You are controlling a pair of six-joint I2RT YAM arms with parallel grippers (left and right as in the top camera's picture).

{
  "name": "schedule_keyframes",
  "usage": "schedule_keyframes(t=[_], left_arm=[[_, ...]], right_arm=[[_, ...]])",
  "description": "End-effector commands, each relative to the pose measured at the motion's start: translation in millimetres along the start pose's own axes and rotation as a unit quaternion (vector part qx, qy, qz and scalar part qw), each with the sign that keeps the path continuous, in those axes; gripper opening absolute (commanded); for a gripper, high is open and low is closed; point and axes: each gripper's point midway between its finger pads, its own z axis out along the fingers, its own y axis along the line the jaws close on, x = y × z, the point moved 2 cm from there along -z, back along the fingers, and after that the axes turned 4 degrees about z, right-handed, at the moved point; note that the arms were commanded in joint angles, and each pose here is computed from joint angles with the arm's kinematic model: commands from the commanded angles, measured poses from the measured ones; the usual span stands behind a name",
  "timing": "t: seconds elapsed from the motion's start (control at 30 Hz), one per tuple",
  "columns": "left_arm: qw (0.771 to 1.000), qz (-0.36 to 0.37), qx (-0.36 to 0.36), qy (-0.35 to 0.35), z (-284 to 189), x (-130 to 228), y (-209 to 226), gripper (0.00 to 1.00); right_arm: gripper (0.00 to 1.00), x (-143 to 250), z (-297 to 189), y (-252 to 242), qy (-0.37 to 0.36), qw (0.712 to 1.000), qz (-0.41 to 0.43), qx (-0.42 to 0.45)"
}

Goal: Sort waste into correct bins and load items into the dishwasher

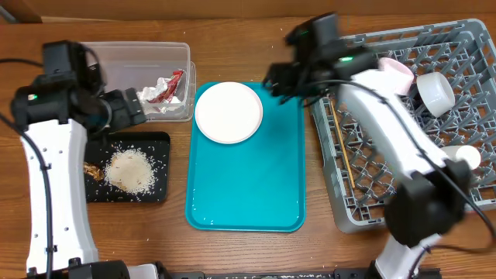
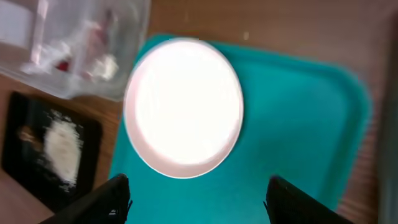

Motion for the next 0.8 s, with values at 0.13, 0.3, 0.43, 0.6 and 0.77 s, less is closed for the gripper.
schedule_keyframes(t=[0.13, 0.3, 0.43, 0.6, 0.77], left_arm=[[1.000, -0.024, 0.000, 0.000, -2.9, -0.6, 9.8, 1.00], [1.000, -0.022, 0.000, 0.001, -2.7, -0.5, 8.7, 1.00], [1.000, -0.022, 0.000, 0.001, -2.5, -0.4, 8.7, 1.00], [1.000, -0.022, 0.000, 0.001, -2.3, -0.6, 8.7, 1.00], [1.000, -0.022, 0.000, 0.000, -2.3, -1.1, 8.6, 1.00]], right_arm=[[0.68, 34.0, 89.7, -18.6, 0.053, 0.991, 0.053, 0.108], [0.59, 60.7, 126.2, -31.3, 0.103, 0.984, 0.068, 0.130], [0.38, 70.3, 130.3, -39.7, 0.122, 0.979, 0.073, 0.144], [0.05, 65.0, 120.0, -49.2, 0.124, 0.977, 0.086, 0.153], [0.04, 39.4, 81.7, -58.3, 0.110, 0.977, 0.100, 0.154]])
